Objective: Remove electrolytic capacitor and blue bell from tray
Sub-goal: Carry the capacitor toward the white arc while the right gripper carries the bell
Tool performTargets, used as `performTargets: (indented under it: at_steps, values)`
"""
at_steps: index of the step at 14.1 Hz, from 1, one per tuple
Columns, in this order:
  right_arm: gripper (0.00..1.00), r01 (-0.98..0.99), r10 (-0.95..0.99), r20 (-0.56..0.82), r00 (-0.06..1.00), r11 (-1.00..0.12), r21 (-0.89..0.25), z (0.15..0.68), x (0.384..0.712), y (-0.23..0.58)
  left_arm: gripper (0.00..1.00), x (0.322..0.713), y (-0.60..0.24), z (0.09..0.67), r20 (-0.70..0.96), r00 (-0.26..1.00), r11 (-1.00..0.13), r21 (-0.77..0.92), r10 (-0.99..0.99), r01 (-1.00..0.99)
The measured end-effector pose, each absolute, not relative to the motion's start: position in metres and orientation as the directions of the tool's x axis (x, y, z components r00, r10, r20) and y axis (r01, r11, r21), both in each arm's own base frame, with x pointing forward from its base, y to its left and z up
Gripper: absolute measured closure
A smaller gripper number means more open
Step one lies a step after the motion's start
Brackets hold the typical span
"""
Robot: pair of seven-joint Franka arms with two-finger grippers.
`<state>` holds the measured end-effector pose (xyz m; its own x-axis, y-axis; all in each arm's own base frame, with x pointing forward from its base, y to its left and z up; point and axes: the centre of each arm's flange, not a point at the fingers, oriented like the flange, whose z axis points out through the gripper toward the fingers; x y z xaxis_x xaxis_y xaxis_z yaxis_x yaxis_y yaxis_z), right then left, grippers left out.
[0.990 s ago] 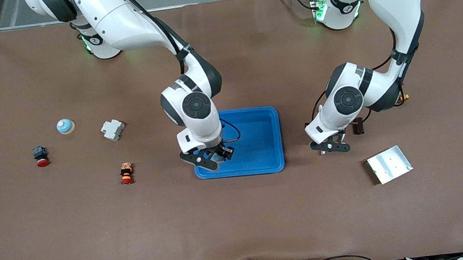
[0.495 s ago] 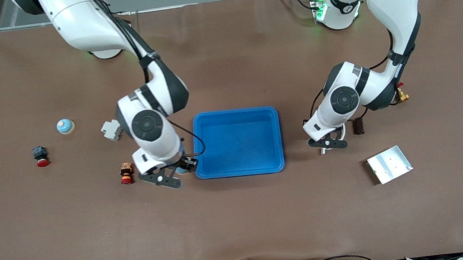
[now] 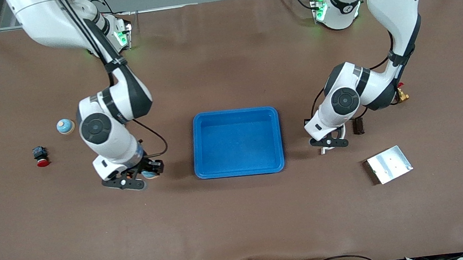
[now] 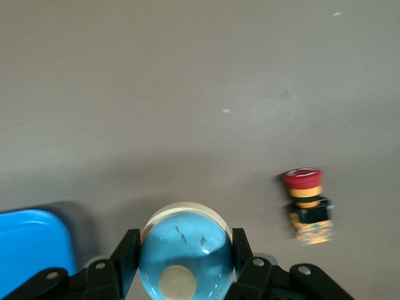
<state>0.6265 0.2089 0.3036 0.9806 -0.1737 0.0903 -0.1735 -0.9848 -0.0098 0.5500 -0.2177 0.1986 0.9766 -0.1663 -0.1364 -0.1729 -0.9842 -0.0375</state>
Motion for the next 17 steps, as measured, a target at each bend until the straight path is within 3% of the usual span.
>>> performTargets:
  at_steps: [17]
  values:
    - [0.36, -0.014, -0.013, 0.139, 0.99, -1.0, 0.012, 0.246, 0.558, 0.03, 0.66, 0.555, -0.209, 0.185, -0.123, 0.988, -0.995, -0.024, -0.091, -0.095]
